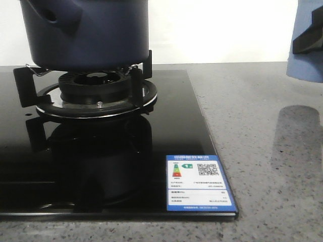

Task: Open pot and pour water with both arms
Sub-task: 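Lower the cup onto the counter and open the right gripper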

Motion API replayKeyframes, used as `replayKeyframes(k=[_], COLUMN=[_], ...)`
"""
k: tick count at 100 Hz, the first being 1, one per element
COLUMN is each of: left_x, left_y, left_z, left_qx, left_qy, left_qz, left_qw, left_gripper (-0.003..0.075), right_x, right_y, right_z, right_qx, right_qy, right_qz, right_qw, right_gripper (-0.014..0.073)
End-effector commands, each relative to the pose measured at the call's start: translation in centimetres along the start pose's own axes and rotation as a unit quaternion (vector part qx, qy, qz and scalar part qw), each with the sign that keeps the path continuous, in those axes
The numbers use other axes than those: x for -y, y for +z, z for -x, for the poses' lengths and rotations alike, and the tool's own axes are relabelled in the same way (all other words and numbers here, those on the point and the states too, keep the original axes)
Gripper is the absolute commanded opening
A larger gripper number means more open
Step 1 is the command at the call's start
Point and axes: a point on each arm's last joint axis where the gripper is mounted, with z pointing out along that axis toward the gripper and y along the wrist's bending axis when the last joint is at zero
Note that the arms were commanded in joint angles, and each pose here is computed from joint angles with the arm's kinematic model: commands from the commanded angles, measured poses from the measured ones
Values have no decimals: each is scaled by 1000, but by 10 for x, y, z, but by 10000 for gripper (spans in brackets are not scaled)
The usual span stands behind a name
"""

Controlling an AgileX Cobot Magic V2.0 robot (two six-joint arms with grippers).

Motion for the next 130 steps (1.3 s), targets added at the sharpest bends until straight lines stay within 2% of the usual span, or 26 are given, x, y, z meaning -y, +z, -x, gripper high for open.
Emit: replayKeyframes(k=[1, 11, 33, 78, 87, 104, 115, 130], left_x=[-2, -2, -2, -2, -2, -2, -2, -2], left_y=[-9, -9, -9, -9, -9, -9, -9, -9], left_z=[27, 27, 27, 27, 27, 27, 27, 27], left_qx=[79, 79, 79, 79, 79, 79, 79, 78], left_qy=[-1, -1, -1, -1, -1, -1, -1, -1], left_qz=[14, 14, 14, 14, 14, 14, 14, 14], left_qw=[997, 997, 997, 997, 997, 997, 997, 997], left_gripper=[325, 325, 325, 325, 325, 325, 325, 325], right_x=[-1, 2, 3, 3, 3, 3, 3, -3], right_y=[3, 11, 16, 16, 16, 15, 13, 1], right_z=[15, 9, 5, 5, 5, 5, 5, 14], right_qx=[59, 53, 46, 46, 48, 49, 40, 51], right_qy=[-14, -52, -96, -96, -96, -84, -59, -61], right_qz=[41, 42, 40, 40, 42, 44, 41, 47], right_qw=[997, 996, 994, 994, 993, 994, 997, 996], right_gripper=[308, 308, 308, 316, 382, 630, 648, 646])
